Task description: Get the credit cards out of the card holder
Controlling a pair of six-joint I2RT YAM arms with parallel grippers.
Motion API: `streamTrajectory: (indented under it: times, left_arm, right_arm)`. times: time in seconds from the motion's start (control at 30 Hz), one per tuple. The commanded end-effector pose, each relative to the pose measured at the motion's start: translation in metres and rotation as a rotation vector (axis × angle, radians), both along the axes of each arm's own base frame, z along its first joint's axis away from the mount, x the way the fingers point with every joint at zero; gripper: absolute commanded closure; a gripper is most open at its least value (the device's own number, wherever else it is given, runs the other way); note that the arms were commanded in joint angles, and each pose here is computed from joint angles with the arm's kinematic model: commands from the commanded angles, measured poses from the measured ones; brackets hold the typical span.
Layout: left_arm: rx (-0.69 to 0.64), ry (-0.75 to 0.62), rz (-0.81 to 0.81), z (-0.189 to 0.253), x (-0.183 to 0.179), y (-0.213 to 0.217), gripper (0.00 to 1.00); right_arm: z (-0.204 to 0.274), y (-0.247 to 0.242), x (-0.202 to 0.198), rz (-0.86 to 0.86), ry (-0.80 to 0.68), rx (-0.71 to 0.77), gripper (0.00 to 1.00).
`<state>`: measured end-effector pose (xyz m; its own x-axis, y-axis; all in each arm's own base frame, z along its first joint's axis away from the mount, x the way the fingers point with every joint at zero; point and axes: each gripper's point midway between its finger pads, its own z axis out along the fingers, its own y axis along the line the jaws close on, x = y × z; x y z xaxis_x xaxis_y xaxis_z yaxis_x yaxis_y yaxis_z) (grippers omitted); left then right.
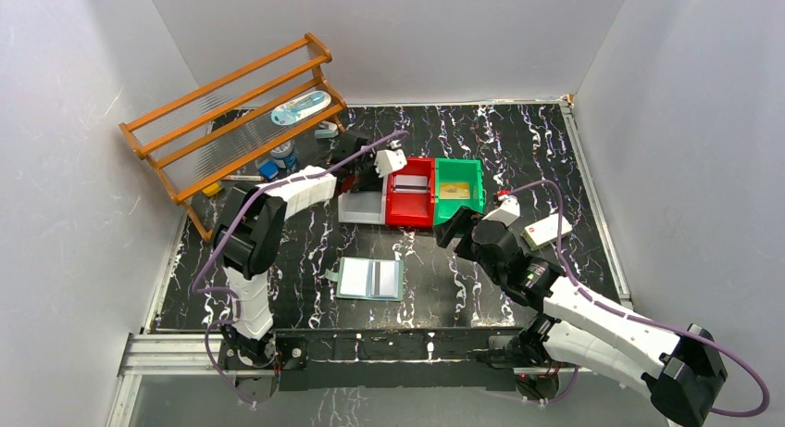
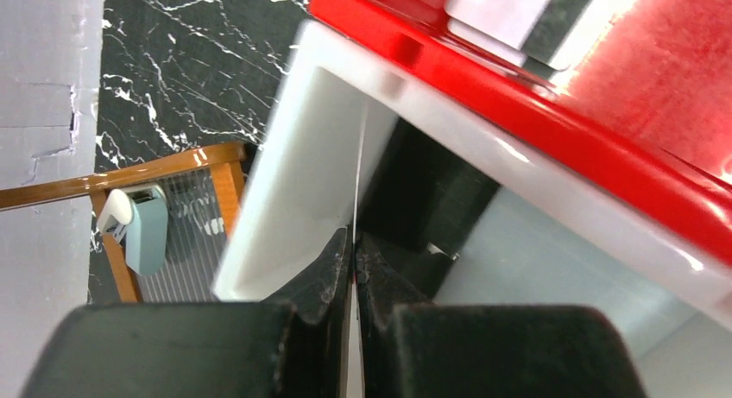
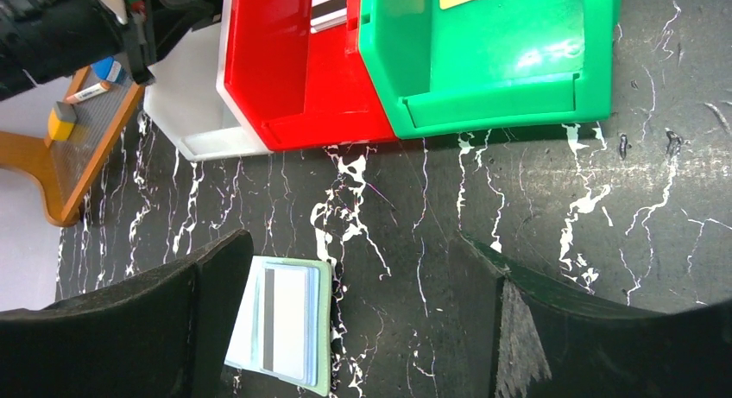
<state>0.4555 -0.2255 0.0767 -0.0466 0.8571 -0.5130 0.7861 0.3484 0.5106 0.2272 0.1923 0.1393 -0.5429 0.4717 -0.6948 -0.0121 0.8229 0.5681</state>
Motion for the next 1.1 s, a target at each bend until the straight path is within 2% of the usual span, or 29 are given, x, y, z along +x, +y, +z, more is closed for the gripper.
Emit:
streamTrajectory:
  times: [0.0,0.1,0.23,0.3,0.4,0.6,0.7,0.8,0.9,0.97,1.03,1.07]
  left_arm:
    - [0.055,-0.065,-0.032,-0.011,0.004,-0.001,1.0]
    - [0.068,-0.054,-0.045,-0.021,-0.001,-0.001,0.95]
    - [0.055,-0.033,-0.033,-0.029,-0.005,-0.003,0.93]
    - [0.055,-0.028,-0.029,-0.031,-0.006,-0.004,0.86]
    - [0.039,-0.011,-0.033,-0.031,-0.011,-0.007,0.83]
    - [-0.05,0.025,-0.023,-0.013,-0.021,-0.018,0.67]
    - [-0.114,0.081,-0.019,-0.002,-0.03,-0.026,0.66]
    - [-0.218,0.106,0.061,0.021,-0.036,-0.029,0.54]
    - [-0.336,0.104,0.154,0.043,-0.041,-0.028,0.5]
    - [-0.411,0.089,0.231,0.055,-0.045,-0.02,0.42]
    - [-0.478,0.144,0.416,0.059,-0.036,-0.01,0.42]
    - [-0.508,0.243,0.506,0.054,-0.035,-0.004,0.46]
  right_arm:
    - [0.027,0.002,0.011,-0.032,-0.06,0.041,0.08]
    - [0.027,0.001,0.011,-0.035,-0.059,0.04,0.08]
    - [0.028,0.001,0.012,-0.04,-0.061,0.038,0.08]
    - [0.028,0.001,0.012,-0.038,-0.061,0.037,0.07]
    - [0.027,0.0,0.011,-0.038,-0.056,0.036,0.07]
    - [0.026,-0.002,0.011,-0.043,-0.055,0.035,0.07]
    - [0.024,-0.002,0.01,-0.04,-0.047,0.032,0.07]
    - [0.026,-0.001,0.01,-0.04,-0.043,0.045,0.07]
    - [0.029,0.001,0.009,-0.034,-0.046,0.052,0.07]
    - [0.031,0.002,0.009,-0.025,-0.041,0.054,0.07]
    - [0.03,0.002,0.008,-0.029,-0.035,0.061,0.07]
    - [0.03,0.003,0.008,-0.029,-0.031,0.066,0.07]
